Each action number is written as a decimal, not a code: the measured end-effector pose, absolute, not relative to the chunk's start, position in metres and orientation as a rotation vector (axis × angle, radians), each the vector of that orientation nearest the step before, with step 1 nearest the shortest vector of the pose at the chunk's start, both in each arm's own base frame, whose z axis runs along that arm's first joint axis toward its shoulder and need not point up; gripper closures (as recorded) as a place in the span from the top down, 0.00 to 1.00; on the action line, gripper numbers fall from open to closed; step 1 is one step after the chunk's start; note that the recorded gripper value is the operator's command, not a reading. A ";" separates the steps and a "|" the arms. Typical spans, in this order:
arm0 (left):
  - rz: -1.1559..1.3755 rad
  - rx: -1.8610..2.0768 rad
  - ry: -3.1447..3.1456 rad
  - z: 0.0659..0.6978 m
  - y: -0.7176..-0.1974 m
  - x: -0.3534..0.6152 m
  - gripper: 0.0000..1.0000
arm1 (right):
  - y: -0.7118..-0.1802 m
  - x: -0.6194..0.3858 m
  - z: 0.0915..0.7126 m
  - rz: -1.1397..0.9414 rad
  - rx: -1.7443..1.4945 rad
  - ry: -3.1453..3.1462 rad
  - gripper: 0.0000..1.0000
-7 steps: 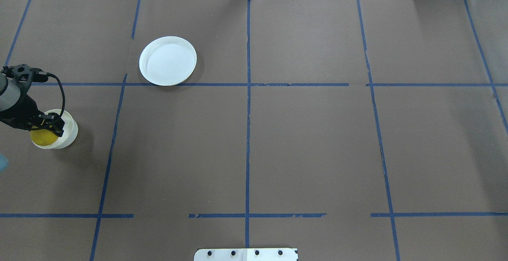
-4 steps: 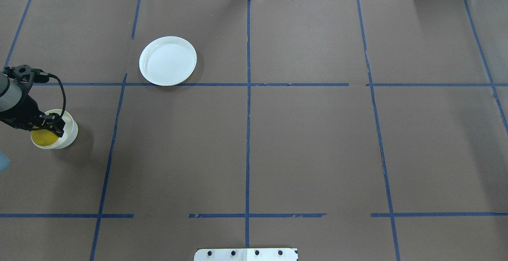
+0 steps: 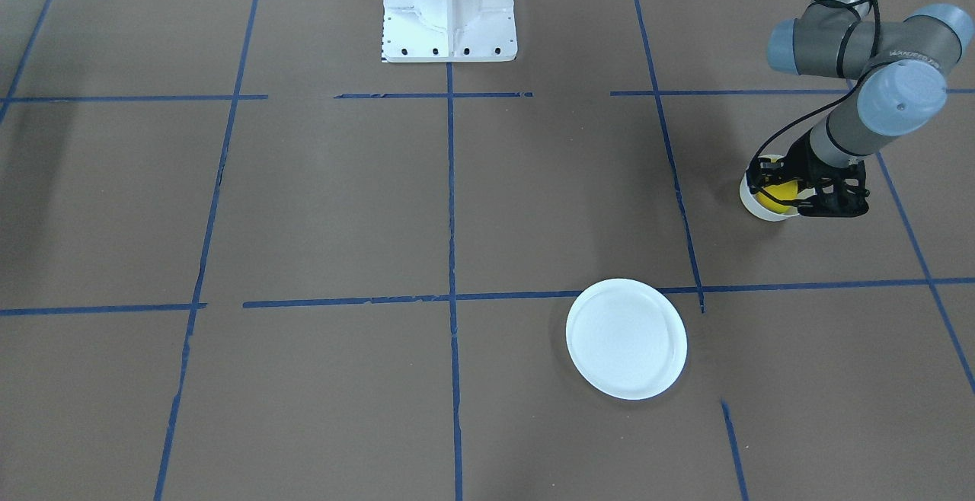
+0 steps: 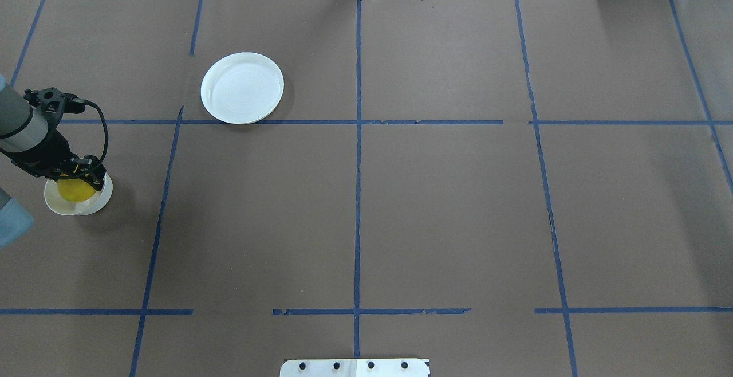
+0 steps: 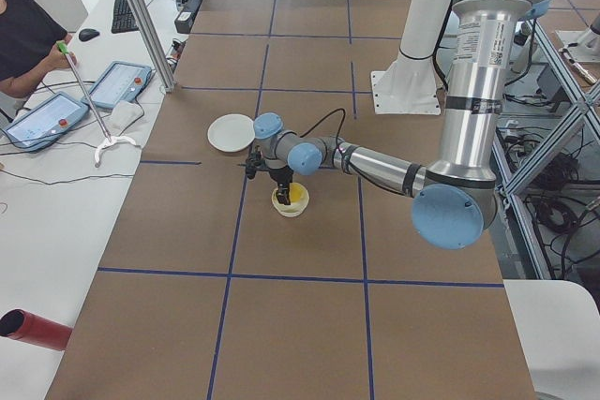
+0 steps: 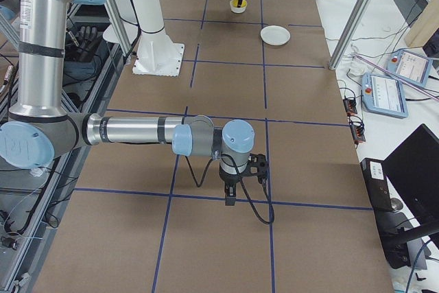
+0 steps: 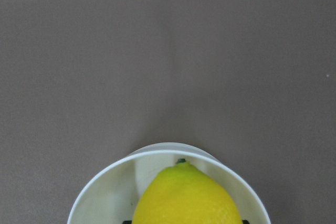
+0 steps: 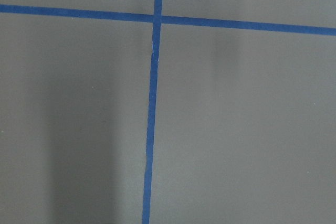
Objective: Move lemon from plate to bowl
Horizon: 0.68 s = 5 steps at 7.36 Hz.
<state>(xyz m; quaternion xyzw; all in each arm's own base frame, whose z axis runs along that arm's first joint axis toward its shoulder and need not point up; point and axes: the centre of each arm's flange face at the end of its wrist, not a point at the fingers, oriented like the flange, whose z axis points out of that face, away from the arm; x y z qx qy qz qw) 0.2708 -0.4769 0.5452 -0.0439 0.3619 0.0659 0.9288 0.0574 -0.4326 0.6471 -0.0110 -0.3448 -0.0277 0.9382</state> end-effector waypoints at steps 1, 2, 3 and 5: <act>0.145 -0.085 0.742 0.545 -0.476 0.268 0.99 | -0.433 0.057 0.647 -0.057 -0.023 -0.704 1.00; 0.147 -0.082 0.744 0.544 -0.476 0.265 0.99 | -0.433 0.057 0.647 -0.057 -0.023 -0.704 1.00; 0.137 -0.075 0.746 0.540 -0.477 0.256 0.99 | -0.433 0.057 0.647 -0.057 -0.022 -0.704 1.00; 0.053 -0.019 0.760 0.511 -0.483 0.198 0.98 | -0.433 0.057 0.647 -0.057 -0.023 -0.704 1.00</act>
